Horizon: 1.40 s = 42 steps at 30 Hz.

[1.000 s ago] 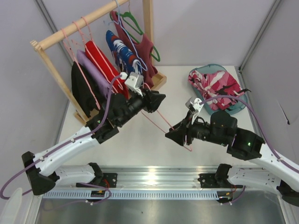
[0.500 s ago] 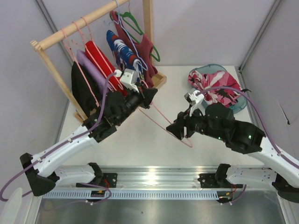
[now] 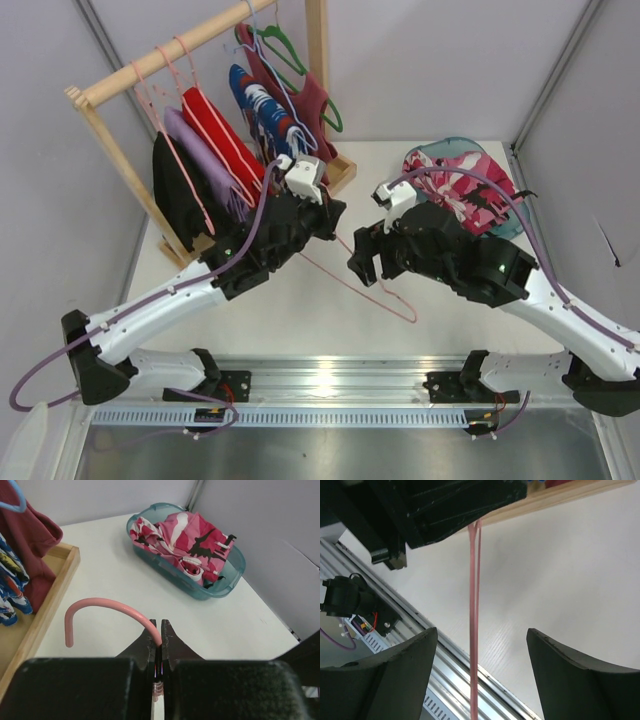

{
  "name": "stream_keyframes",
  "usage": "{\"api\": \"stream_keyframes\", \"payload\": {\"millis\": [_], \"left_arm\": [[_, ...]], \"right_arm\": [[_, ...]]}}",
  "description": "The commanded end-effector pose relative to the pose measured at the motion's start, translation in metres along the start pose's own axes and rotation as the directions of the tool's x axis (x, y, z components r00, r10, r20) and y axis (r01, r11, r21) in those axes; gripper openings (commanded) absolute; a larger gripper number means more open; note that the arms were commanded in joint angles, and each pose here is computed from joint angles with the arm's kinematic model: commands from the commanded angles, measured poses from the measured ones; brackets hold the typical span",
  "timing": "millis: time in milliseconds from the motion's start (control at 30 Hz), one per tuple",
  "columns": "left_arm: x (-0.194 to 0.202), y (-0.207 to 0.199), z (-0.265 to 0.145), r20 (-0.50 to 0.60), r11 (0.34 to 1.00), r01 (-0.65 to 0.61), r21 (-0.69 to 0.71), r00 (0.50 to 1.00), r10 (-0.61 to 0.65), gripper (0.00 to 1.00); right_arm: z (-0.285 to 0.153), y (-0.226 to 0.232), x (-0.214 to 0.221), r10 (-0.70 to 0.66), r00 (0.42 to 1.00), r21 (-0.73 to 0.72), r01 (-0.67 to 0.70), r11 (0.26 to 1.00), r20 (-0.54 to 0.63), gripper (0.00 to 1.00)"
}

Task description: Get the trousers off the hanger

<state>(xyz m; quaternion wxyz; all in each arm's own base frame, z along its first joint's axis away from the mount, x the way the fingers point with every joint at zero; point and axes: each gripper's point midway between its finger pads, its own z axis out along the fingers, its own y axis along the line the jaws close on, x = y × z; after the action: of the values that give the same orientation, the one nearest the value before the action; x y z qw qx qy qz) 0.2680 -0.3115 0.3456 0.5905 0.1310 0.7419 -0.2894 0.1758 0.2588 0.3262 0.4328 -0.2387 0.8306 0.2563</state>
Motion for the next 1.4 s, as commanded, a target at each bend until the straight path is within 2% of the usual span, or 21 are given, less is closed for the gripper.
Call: {"api": "stream_keyframes", "payload": {"millis": [0,200,300,400,433,467,600,633,700,733,867,1067,1167,1200,1267,1300,1367], "left_arm": [[-0.036,-0.005,-0.003,0.075,1.000,0.014,-0.015,0.997,-0.012,0.00],[-0.044,-0.008,-0.003,0.076,1.000,0.021,-0.011,0.997,-0.020,0.00],[-0.046,-0.008,-0.004,0.080,1.000,0.024,-0.009,0.996,-0.023,0.00],[-0.043,-0.006,-0.004,0.075,1.000,0.021,-0.016,0.997,-0.020,0.00],[-0.042,-0.005,-0.005,0.073,1.000,0.021,-0.020,0.997,-0.019,0.00],[-0.041,-0.005,-0.005,0.073,1.000,0.019,-0.020,0.997,-0.018,0.00],[-0.039,-0.005,-0.003,0.066,0.999,0.020,-0.026,0.998,-0.019,0.00],[-0.040,-0.005,-0.003,0.066,0.999,0.024,-0.025,0.998,-0.022,0.00],[-0.039,-0.006,-0.002,0.061,0.999,0.034,-0.022,0.998,-0.033,0.00],[-0.038,-0.007,-0.002,0.057,0.999,0.037,-0.020,0.998,-0.036,0.00],[-0.039,-0.009,0.001,0.042,0.999,0.047,-0.022,0.998,-0.046,0.00],[-0.037,-0.009,0.000,0.031,0.997,0.073,-0.022,0.997,-0.072,0.01],[-0.041,-0.011,-0.006,0.034,0.997,0.076,-0.004,0.997,-0.076,0.54],[-0.047,-0.013,-0.010,0.046,0.997,0.077,0.008,0.996,-0.077,0.83],[-0.059,-0.017,-0.023,0.073,0.996,0.069,0.049,0.995,-0.072,0.91],[-0.063,-0.017,-0.029,0.082,0.996,0.067,0.058,0.994,-0.072,0.99],[-0.077,-0.013,-0.047,0.115,0.996,0.073,0.060,0.990,-0.079,0.99]], "right_arm": [[0.000,0.006,-0.005,-0.053,0.998,0.000,0.053,0.999,0.016,0.79],[0.021,0.004,0.025,-0.139,0.988,0.080,0.143,0.986,-0.063,0.76],[0.026,0.005,0.029,-0.146,0.987,0.087,0.152,0.985,-0.069,0.69],[0.025,0.006,0.024,-0.138,0.989,0.087,0.142,0.986,-0.045,0.49],[0.023,0.005,0.023,-0.130,0.991,0.090,0.133,0.987,-0.036,0.34],[0.020,0.005,0.019,-0.125,0.992,0.090,0.126,0.988,-0.020,0.28],[0.013,0.001,0.010,-0.102,0.994,0.111,0.098,0.989,0.029,0.23],[0.012,-0.001,0.008,-0.099,0.994,0.118,0.094,0.989,0.040,0.16],[0.010,-0.003,0.007,-0.100,0.994,0.123,0.093,0.988,0.051,0.09],[0.012,-0.003,0.009,-0.102,0.994,0.124,0.095,0.988,0.048,0.00],[0.015,-0.003,0.016,-0.114,0.993,0.118,0.109,0.987,0.035,0.00],[0.008,-0.001,0.008,-0.114,0.988,0.111,0.102,0.989,0.104,0.00],[0.000,-0.002,0.000,-0.110,0.983,0.111,0.094,0.989,0.146,0.00],[0.000,-0.004,0.000,-0.110,0.982,0.114,0.094,0.989,0.151,0.00],[-0.002,-0.006,0.000,-0.113,0.982,0.115,0.096,0.989,0.152,0.00],[0.000,-0.007,0.004,-0.111,0.984,0.111,0.096,0.989,0.141,0.00],[0.003,-0.012,0.009,-0.091,0.987,0.110,0.077,0.991,0.130,0.00]]}}
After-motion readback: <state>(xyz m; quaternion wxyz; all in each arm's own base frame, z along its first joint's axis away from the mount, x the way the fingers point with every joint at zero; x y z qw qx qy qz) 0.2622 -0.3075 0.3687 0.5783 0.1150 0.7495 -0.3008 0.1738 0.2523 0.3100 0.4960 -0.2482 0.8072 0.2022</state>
